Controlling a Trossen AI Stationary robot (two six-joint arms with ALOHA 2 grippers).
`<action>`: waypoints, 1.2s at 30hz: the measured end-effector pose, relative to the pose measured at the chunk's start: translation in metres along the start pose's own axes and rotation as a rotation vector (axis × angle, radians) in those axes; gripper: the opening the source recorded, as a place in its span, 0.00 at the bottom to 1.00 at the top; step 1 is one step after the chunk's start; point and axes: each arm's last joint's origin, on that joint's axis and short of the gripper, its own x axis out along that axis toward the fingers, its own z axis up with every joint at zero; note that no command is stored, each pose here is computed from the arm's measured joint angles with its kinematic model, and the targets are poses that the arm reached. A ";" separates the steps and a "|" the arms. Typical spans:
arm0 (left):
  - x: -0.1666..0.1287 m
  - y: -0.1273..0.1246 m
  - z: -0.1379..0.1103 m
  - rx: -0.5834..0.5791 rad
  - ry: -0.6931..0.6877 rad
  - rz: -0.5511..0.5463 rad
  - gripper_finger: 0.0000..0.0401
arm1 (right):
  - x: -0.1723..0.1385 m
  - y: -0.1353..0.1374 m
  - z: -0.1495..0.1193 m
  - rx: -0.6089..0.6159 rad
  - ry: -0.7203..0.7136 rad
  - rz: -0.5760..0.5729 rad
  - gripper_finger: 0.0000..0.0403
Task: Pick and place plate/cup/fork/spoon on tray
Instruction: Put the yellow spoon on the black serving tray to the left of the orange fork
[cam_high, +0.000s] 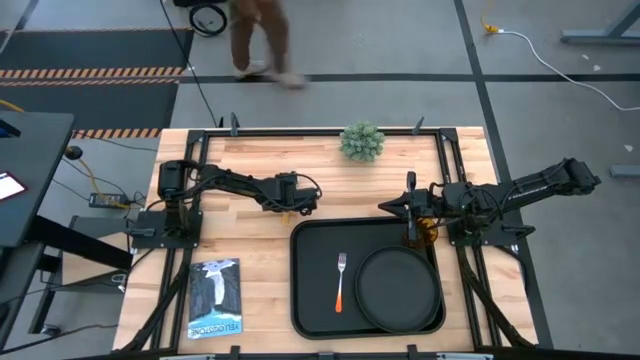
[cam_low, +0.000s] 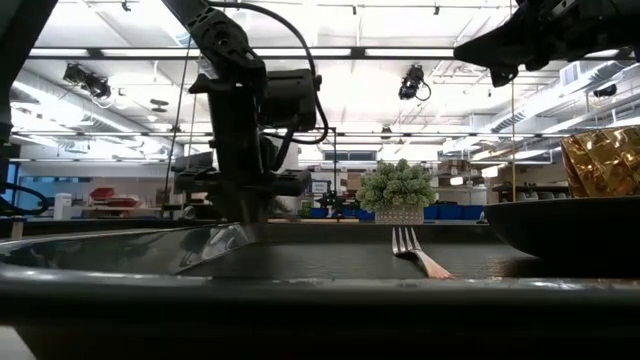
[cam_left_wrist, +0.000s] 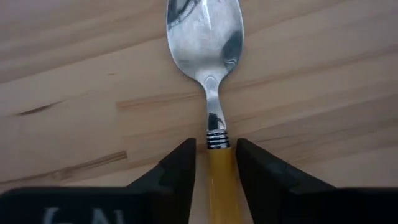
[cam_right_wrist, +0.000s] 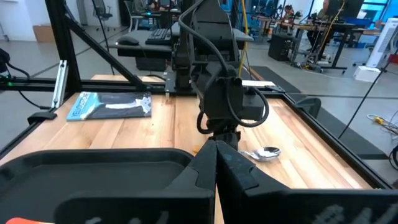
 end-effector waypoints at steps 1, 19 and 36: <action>0.000 0.000 0.000 0.002 0.001 -0.001 0.29 | 0.000 0.000 0.000 0.000 0.001 0.000 0.02; -0.004 0.002 0.001 0.081 0.013 -0.009 0.17 | 0.000 0.000 0.000 -0.004 0.002 0.000 0.02; -0.062 -0.008 -0.013 -0.010 -0.056 -0.195 0.17 | 0.000 0.000 0.000 -0.005 -0.003 0.000 0.02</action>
